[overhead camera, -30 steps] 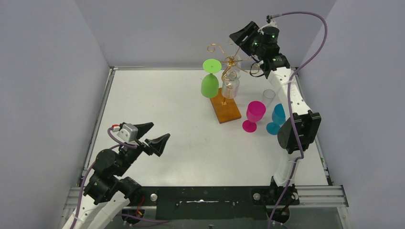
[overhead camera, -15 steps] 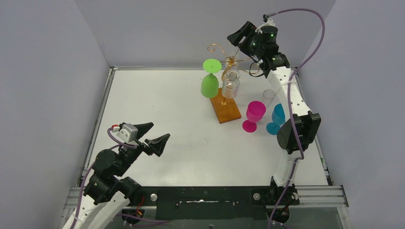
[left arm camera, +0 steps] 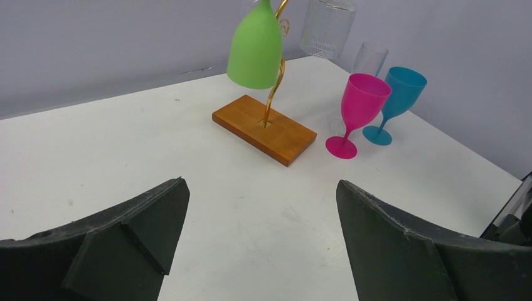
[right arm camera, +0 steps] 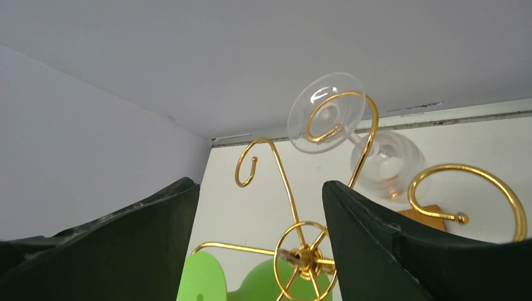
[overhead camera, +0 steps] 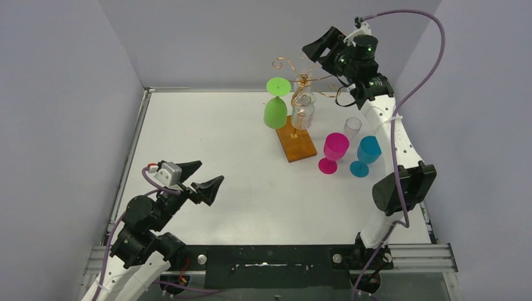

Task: Place the wine glass upside down on the wine glass rack

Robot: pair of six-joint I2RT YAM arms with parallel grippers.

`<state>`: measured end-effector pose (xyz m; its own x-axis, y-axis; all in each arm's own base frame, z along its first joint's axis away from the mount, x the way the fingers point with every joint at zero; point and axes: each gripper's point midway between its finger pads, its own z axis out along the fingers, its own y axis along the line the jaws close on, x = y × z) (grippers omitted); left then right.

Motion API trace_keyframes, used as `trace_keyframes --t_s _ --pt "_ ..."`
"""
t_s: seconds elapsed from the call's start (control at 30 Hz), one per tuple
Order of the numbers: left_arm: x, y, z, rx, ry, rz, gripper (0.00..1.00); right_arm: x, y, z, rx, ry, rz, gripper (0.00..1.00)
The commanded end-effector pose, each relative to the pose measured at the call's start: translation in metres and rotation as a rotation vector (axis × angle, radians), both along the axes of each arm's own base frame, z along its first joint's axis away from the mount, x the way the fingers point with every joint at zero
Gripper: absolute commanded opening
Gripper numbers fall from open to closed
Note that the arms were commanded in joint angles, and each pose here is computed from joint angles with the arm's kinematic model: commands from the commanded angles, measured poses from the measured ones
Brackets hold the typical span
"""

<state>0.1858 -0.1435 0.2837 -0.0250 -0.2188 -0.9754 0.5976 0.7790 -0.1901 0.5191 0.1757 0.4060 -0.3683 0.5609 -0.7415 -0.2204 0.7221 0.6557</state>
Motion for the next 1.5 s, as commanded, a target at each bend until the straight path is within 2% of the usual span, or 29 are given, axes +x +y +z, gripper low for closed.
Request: trace_keyframes --t_s 0.0,0.13,0.27,0.37,0.53,0.67,0.83,0.93,1.17,1.47 --pt "0.004 -0.001 0.007 0.005 -0.005 0.008 0.89 -0.044 -0.008 0.055 -0.018 -0.152 0.026 0.73" --pt "0.01 0.0 0.001 0.006 0.075 0.037 0.91 -0.081 -0.028 0.052 -0.113 -0.167 -0.015 0.74" --pt "0.019 0.005 -0.003 0.002 0.153 0.099 0.91 -0.126 -0.053 0.029 -0.241 -0.115 -0.064 0.74" --pt "0.024 0.005 -0.003 -0.019 0.207 0.125 0.97 -0.164 -0.071 0.002 -0.33 -0.057 -0.079 0.75" --pt "0.037 -0.001 -0.014 -0.004 0.283 0.153 0.98 -0.213 -0.101 -0.025 -0.413 -0.015 -0.155 0.74" --pt "0.046 -0.013 -0.014 0.032 0.311 0.119 0.98 -0.239 -0.105 -0.045 -0.456 -0.009 -0.12 0.73" --pt "0.046 -0.029 0.011 0.088 0.189 0.006 0.94 -0.242 -0.11 -0.081 -0.537 0.023 -0.102 0.69" --pt "0.044 -0.025 0.021 0.147 0.096 -0.001 0.93 -0.233 -0.114 -0.104 -0.575 0.063 -0.109 0.66" --pt "0.039 -0.01 -0.018 0.22 0.061 0.038 0.92 -0.214 -0.098 -0.138 -0.646 0.03 0.014 0.44" --pt "0.031 -0.013 -0.015 0.217 0.003 -0.002 0.89 -0.196 -0.083 -0.161 -0.694 -0.024 0.116 0.41"
